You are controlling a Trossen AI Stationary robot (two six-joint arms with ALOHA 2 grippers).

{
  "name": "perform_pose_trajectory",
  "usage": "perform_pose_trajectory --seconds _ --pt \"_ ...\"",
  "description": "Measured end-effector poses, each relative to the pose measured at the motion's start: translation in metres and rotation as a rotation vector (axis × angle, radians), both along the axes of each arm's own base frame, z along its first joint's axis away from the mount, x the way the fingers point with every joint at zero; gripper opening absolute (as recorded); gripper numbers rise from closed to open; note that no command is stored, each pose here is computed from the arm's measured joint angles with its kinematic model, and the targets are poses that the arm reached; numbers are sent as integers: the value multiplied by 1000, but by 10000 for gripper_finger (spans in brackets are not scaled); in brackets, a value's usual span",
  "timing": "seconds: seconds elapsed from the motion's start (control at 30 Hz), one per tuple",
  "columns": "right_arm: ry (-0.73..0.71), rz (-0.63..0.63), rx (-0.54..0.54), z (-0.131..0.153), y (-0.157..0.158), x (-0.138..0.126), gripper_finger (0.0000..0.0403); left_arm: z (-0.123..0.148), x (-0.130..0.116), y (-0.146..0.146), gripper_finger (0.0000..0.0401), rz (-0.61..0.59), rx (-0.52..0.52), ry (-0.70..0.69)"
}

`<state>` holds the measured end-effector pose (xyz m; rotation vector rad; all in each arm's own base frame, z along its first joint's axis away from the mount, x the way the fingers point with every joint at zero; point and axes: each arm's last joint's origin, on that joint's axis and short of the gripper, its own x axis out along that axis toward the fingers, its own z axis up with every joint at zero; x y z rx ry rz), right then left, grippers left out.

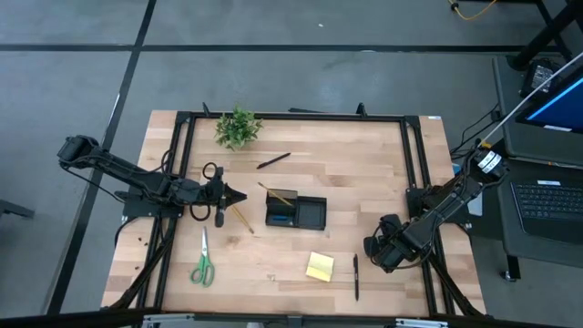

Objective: Pick and place office supplies into organizer
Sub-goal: Put the green eraser into the black desk organizer

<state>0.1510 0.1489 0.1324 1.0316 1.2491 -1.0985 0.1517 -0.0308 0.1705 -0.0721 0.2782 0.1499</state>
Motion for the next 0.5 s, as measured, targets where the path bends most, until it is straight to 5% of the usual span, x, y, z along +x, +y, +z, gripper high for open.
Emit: perform_pose_trajectory --seconds 0.5 --pt "-10 62 -6 1 0 0 84 0 0 0 26 1 -5 0"
